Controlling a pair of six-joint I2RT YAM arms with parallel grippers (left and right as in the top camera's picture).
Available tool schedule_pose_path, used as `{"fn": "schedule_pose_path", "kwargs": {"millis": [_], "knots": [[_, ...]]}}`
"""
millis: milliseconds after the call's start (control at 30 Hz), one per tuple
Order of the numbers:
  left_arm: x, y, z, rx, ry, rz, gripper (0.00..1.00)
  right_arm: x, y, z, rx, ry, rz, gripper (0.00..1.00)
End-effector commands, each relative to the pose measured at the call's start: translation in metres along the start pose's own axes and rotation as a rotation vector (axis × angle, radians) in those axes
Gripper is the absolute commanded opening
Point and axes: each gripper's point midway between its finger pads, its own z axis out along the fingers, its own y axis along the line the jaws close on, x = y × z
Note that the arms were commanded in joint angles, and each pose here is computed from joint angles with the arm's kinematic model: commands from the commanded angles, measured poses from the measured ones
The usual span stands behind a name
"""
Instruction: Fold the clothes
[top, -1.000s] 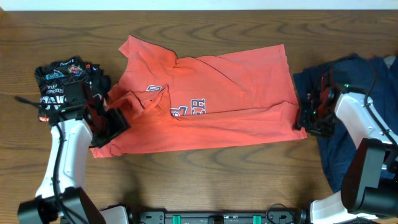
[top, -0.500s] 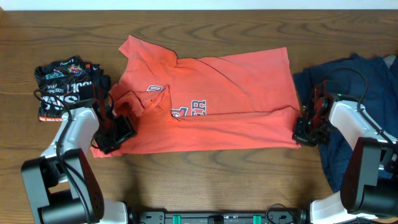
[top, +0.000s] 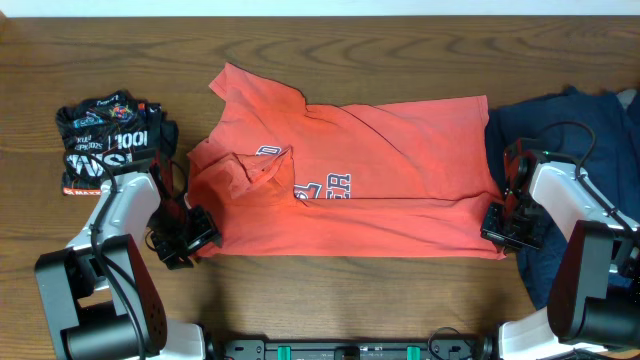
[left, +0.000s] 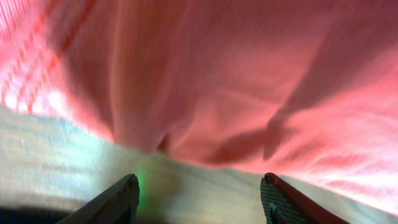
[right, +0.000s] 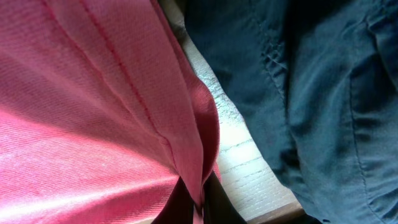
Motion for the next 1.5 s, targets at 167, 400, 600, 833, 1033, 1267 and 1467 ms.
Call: {"fn": "schedule_pose_path", "kwargs": {"millis": [167,400,600,833,1033,1267,1467], "knots": [[-0.020,-0.017,-0.052,0.081,-0.242,0.048,0.63,-0.029,0.008,-0.045,-0.089,-0.158,0.006,0.21],[-0.089,-0.064,-0.130,0.277,-0.694,0.153,0.75,-0.066,0.046,-0.117,-0.341,-0.362,-0.086,0.80],[-0.140,-0.101,-0.156,0.403,-0.823,0.227,0.75,-0.069,0.052,-0.127,-0.381,-0.383,-0.103,0.78],[-0.201,-0.160,-0.168,0.440,-0.861,0.357,0.77,-0.068,0.053,-0.127,-0.383,-0.380,-0.103,0.77],[-0.245,-0.214,-0.153,0.475,-0.916,0.441,0.79,-0.066,0.052,-0.125,-0.379,-0.368,-0.104,0.77],[-0.280,-0.243,-0.114,0.504,-0.966,0.470,0.79,-0.060,0.050,-0.122,-0.371,-0.342,-0.104,0.77],[-0.297,-0.241,-0.092,0.501,-0.974,0.415,0.78,-0.060,0.050,-0.122,-0.371,-0.342,-0.104,0.76]]}}
